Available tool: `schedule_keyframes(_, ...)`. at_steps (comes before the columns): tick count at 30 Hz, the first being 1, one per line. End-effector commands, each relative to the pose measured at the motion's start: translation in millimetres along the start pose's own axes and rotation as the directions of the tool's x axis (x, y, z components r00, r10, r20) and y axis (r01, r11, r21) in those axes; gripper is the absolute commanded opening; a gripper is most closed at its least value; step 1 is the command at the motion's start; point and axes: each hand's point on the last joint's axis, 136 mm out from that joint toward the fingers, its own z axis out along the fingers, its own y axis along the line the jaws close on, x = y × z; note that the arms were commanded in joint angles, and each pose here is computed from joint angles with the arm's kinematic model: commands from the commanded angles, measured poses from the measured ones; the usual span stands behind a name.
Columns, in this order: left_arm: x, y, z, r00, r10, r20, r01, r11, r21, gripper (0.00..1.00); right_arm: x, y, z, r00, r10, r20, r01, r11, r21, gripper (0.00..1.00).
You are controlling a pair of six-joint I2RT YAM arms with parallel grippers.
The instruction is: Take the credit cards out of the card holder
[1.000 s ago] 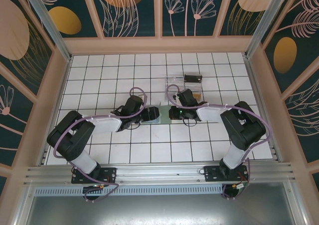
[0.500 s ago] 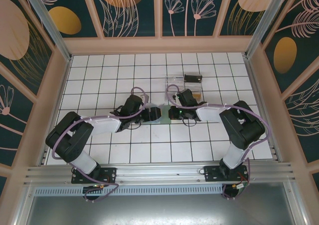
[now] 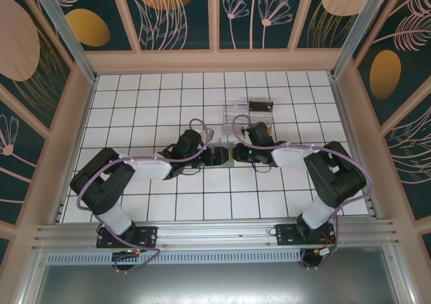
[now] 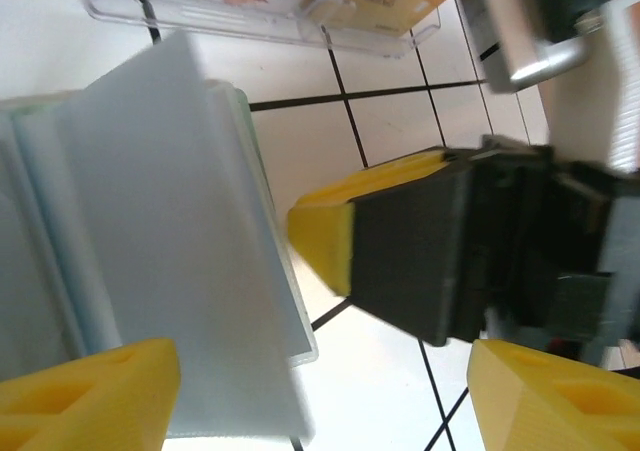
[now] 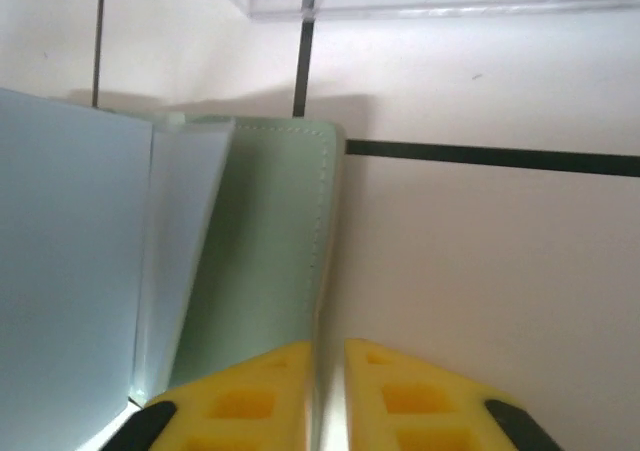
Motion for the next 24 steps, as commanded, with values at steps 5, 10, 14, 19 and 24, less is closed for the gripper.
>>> schedule_keyframes(5, -10, -13, -1, 0.999, 0.014, 0.032, -0.015, 1.000, 0.024, 0.76, -10, 20, -11, 0.999, 0.010, 0.048, -0.005, 0.995, -0.096, 0.24)
schedule_keyframes(10, -23, 7, -23, 0.993, 0.039, 0.116, -0.025, 0.993, -0.115, 0.76, -8, 27, -8, 0.999, 0.019, 0.034, -0.014, 0.990, -0.143, 0.31)
schedule_keyframes(14, -33, 32, -44, 0.986, 0.033, 0.165, 0.002, 0.978, -0.207, 0.73, -7, 24, -1, 1.000, 0.021, 0.011, -0.020, 0.991, -0.131, 0.33)
schedule_keyframes(19, -32, 59, -57, 0.986, 0.034, 0.166, 0.017, 0.956, -0.292, 0.73, 1, 6, 12, 0.999, 0.023, -0.025, -0.024, 0.998, -0.053, 0.33)
schedule_keyframes(24, -26, 74, -54, 0.989, 0.023, 0.146, 0.026, 0.946, -0.323, 0.73, 11, 1, 24, 0.998, 0.004, -0.061, -0.005, 1.000, -0.016, 0.30)
